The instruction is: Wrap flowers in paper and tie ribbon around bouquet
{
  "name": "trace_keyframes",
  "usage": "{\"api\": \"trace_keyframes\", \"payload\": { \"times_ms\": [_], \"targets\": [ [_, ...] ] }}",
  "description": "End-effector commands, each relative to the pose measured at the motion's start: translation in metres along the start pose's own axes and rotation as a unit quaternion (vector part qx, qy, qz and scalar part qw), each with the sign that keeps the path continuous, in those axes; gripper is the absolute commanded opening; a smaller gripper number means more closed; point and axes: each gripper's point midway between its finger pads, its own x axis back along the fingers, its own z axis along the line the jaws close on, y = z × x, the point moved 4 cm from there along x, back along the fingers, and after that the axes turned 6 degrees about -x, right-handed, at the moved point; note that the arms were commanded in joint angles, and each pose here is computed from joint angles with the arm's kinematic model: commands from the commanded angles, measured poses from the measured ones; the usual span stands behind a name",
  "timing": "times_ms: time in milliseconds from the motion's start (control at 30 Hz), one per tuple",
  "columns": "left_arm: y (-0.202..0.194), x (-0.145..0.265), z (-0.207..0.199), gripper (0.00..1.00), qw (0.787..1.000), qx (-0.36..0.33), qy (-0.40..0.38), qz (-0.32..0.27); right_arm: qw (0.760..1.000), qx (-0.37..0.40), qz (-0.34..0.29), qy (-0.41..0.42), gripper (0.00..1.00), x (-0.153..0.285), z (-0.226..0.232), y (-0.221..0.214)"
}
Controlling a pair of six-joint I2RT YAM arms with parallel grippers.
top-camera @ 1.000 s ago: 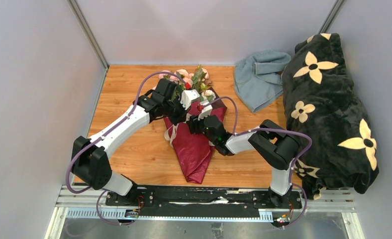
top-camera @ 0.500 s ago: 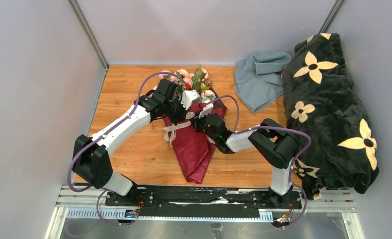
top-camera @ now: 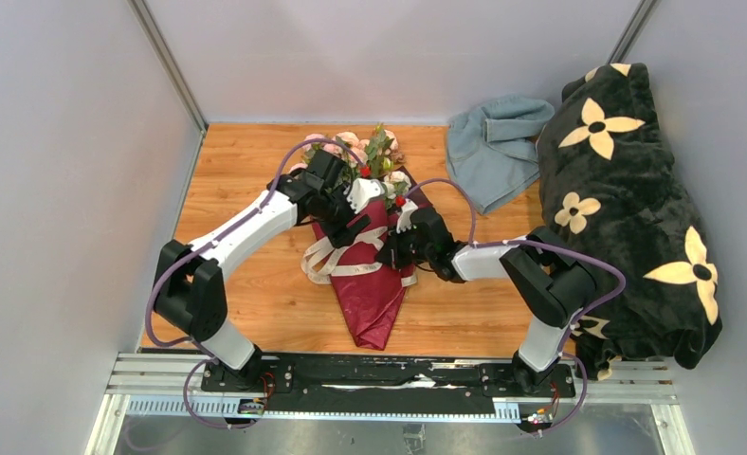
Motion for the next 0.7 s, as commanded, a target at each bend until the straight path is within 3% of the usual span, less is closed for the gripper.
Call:
{"api": "trace_keyframes", "payload": {
  "times_ms": [0, 133, 267, 400, 667],
  "targets": [
    [0.003, 0.045, -0.007, 0.74, 0.998, -0.028, -0.043, -0.021, 0.997, -0.030, 0.070, 0.011, 0.00, 0.006, -0.003, -0.016],
    [-0.027, 0.062, 0.017, 0.74, 1.000, 0.014, -0.011, -0.010, 0.997, -0.023, 0.077, 0.006, 0.00, 0.008, -0.006, -0.015],
    [-0.078, 0.027, 0.027, 0.55, 0.996, 0.055, -0.003, 0.071, 0.996, -0.020, 0.081, 0.003, 0.00, 0.008, -0.008, -0.017],
    [-0.106, -0.011, 0.024, 0.60, 0.989, 0.060, -0.047, 0.127, 0.996, -0.016, 0.089, -0.001, 0.00, 0.010, -0.008, -0.018],
    [-0.118, -0.038, 0.031, 0.57, 0.987, 0.068, -0.041, 0.137, 0.996, -0.008, 0.088, -0.006, 0.00, 0.014, -0.009, -0.018]
  ]
}}
